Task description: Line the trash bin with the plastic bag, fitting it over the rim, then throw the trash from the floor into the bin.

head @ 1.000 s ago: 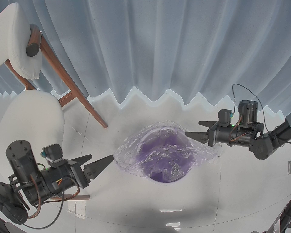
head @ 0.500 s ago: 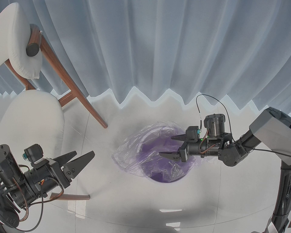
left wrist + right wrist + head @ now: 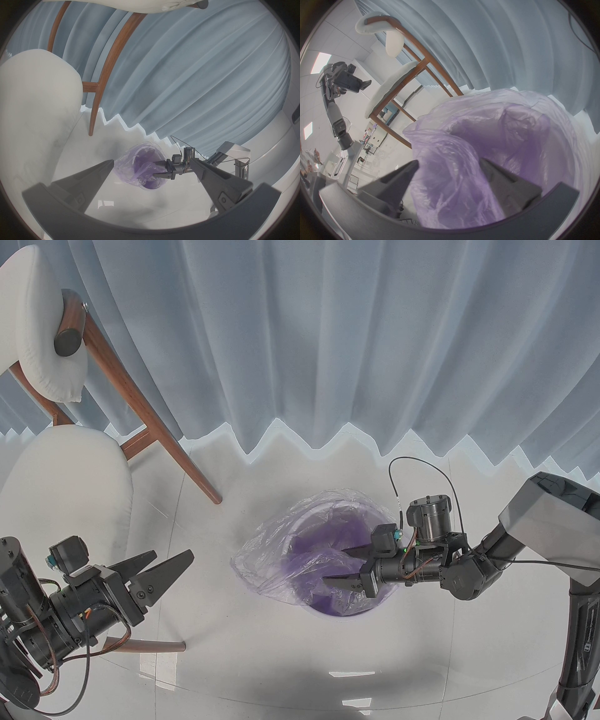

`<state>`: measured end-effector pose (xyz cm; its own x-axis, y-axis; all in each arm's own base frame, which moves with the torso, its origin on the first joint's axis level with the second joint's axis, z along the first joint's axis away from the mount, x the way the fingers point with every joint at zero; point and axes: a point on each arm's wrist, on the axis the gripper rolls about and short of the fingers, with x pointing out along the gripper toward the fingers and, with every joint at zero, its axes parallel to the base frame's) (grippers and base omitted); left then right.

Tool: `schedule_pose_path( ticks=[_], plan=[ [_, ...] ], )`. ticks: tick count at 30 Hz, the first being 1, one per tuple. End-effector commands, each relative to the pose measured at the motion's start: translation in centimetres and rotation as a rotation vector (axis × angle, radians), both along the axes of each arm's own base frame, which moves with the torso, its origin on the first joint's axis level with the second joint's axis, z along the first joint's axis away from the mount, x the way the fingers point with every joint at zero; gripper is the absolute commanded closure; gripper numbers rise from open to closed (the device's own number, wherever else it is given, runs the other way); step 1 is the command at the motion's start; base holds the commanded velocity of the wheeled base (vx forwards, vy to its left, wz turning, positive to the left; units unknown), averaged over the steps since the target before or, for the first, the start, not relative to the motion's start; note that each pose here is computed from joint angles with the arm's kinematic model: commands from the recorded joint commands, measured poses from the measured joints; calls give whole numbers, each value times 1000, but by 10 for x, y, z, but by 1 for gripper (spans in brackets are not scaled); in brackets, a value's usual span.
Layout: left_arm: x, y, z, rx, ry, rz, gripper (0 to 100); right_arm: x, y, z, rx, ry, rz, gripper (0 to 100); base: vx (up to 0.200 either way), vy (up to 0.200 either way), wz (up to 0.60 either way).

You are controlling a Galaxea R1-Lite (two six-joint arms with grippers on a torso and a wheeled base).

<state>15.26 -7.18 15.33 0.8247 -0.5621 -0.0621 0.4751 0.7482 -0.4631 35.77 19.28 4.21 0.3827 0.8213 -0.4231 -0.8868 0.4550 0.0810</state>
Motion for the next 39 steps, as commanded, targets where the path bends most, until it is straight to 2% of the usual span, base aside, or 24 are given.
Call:
schedule_pose_path(
  ticks=[1, 4, 6, 8, 9, 10, 16, 19, 24, 27, 28, 29, 33, 38, 39],
  plan=[
    [1, 0, -1, 2, 4, 1, 0, -17, 4, 8, 0, 1, 28, 100, 0, 0, 0],
    [0, 0, 1, 0, -4, 1, 0, -35, -2, 15, -5, 9, 38, 100, 0, 0, 0],
    [0, 0, 0, 1, -5, 1, 0, -64, -14, 33, -3, 3, 48, 100, 0, 0, 0],
    [0, 0, 0, 1, -5, 1, 0, -64, -14, 33, -3, 3, 48, 100, 0, 0, 0],
    [-1, 1, -1, 3, -1, -1, 0, -95, -21, 40, -14, 23, 72, 100, 0, 0, 0],
    [-1, 1, 0, 1, -1, 0, 0, -106, -22, 39, -25, 36, 86, 100, 0, 0, 0],
    [2, -1, -2, 7, 13, -2, 0, -144, -11, 6, -136, 126, 127, 100, 0, 0, 0],
    [4, -2, 0, 5, 7, 0, 0, -150, -2, -17, -170, 129, 116, 100, 0, 0, 0],
    [4, -1, 1, 5, 1, 36, 0, -147, 14, -52, -187, 101, 16, 100, 0, 0, 0],
    [3, 0, 0, 7, 5, 36, 0, -145, 16, -70, -209, 87, -56, 100, 0, 0, 0],
    [3, 0, 0, 7, 5, 36, 0, -145, 16, -70, -209, 87, -56, 100, 0, 0, 0],
    [3, 0, 0, 7, 3, 36, 0, -146, 13, -78, -231, 77, -104, 100, 0, 0, 0],
    [3, -1, 0, 32, -8, 30, 0, -152, 5, -86, -262, 88, -152, 100, 0, 0, 0],
    [3, -1, -4, 80, -17, 10, 0, -147, 8, -85, -243, 82, -186, 100, 0, 0, 0],
    [4, -2, -5, 81, -15, -4, 0, -146, 9, -84, -232, 87, -197, 0, 0, 0, 0]
  ],
)
